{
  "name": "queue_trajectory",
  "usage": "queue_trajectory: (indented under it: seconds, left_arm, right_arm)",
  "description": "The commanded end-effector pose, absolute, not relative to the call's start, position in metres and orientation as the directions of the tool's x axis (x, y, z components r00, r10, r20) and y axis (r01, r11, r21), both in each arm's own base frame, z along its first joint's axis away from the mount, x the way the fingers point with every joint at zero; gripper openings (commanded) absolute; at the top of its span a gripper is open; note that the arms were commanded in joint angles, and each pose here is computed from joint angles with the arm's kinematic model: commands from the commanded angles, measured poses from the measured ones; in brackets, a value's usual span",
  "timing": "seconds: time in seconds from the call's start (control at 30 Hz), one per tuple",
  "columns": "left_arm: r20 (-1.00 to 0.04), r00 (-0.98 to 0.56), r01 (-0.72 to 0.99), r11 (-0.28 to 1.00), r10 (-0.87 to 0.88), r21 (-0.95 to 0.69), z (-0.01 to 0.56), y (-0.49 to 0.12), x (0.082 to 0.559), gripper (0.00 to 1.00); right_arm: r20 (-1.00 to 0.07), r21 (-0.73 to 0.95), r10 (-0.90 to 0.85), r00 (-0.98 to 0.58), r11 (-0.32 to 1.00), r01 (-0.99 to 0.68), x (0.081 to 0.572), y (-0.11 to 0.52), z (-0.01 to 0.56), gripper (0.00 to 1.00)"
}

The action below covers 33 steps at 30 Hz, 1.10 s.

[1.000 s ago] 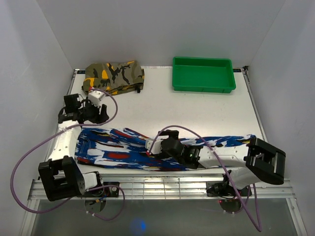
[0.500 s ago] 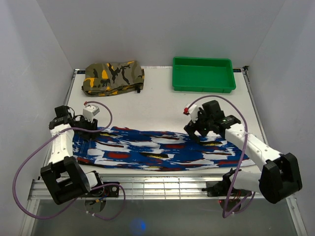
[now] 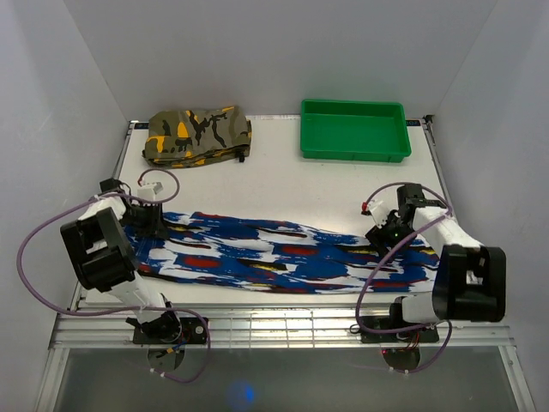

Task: Fold and stack the trousers
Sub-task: Fold the trousers

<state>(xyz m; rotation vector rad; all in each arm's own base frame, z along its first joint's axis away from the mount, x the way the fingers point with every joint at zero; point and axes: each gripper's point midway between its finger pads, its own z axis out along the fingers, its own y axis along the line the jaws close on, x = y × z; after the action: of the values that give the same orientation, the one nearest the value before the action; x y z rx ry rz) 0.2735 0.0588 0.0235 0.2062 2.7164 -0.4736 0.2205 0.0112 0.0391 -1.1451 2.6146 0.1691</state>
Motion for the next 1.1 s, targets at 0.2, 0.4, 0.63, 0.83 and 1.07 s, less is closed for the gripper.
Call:
queue_trajectory:
  seconds: [0.2,0.4,0.63,0.83,1.07]
  left_arm:
    - [-0.447,-0.894,0.167,0.943,0.022,-0.287,0.032,0.092,0.352,0.54]
    - [-0.605,-0.733,0.543,0.803,0.311,-0.245,0.106,0.07,0.333,0.74]
    - [-0.569,-0.537,0.752,0.659,0.623,0.012,0.114,0.104,0.269,0.76]
    - [-0.51,-0.314,0.851,0.476,0.8,0.222,0.089,0.121,0.238,0.77]
    - [-0.447,-0.097,0.832,0.319,0.889,0.454,0.081,0.119,0.244,0.79]
  right_arm:
    - [-0.224,-0.141,-0.692,-0.686,0.72,-0.68,0.309,-0.051,0.021,0.71]
    - [-0.373,-0.189,-0.811,-0.451,0.542,-0.818,0.297,-0.027,0.096,0.85]
    - [-0.279,-0.338,-0.957,-0.081,0.177,-0.924,0.224,-0.025,0.103,0.97]
    - [-0.204,-0.406,-0.976,0.08,0.01,-0.914,0.2,-0.031,0.073,0.91]
    - [-0.17,-0.449,-0.966,0.193,-0.098,-0.888,0.191,-0.038,0.057,0.9]
